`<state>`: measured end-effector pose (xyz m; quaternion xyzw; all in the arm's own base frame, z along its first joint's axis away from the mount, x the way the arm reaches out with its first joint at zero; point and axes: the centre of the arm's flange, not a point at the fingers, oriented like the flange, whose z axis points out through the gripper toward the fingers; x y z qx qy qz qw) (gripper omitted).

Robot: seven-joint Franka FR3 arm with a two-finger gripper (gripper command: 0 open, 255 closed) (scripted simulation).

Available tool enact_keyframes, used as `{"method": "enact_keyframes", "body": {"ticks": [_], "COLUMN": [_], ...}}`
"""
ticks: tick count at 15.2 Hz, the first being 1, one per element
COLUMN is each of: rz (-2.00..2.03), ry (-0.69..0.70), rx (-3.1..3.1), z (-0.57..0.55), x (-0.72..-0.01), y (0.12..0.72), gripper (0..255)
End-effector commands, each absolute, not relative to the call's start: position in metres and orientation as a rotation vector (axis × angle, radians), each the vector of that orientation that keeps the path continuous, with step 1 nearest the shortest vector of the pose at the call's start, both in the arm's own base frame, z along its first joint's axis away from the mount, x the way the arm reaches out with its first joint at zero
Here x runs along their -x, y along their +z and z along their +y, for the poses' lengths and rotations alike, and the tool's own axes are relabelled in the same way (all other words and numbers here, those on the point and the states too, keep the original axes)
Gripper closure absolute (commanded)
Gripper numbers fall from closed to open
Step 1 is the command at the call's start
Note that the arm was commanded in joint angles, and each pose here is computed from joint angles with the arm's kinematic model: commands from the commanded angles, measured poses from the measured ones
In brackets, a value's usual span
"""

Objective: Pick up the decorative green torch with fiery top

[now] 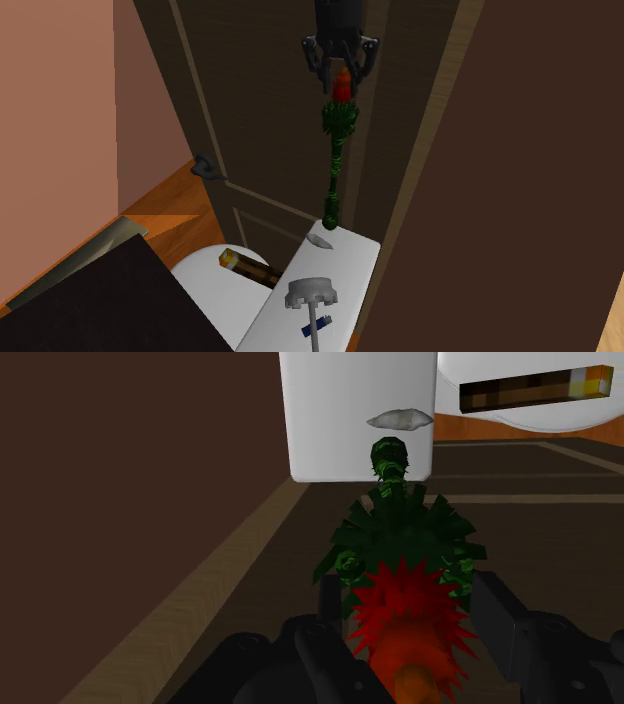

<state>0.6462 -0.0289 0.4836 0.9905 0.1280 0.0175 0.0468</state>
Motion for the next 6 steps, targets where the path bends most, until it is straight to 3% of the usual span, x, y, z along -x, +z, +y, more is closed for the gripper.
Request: {"method": "enact_keyframes", "body": {"ticks": [1,6], "rz": [0.391,0.391], "ry": [0.055,0.055], "rx": [-3.022,-3.022], "z": [-0.029,-0.029], "x": [-0.646,-0.646], "y": [0.494,0.511], "gripper": [255,255]}}
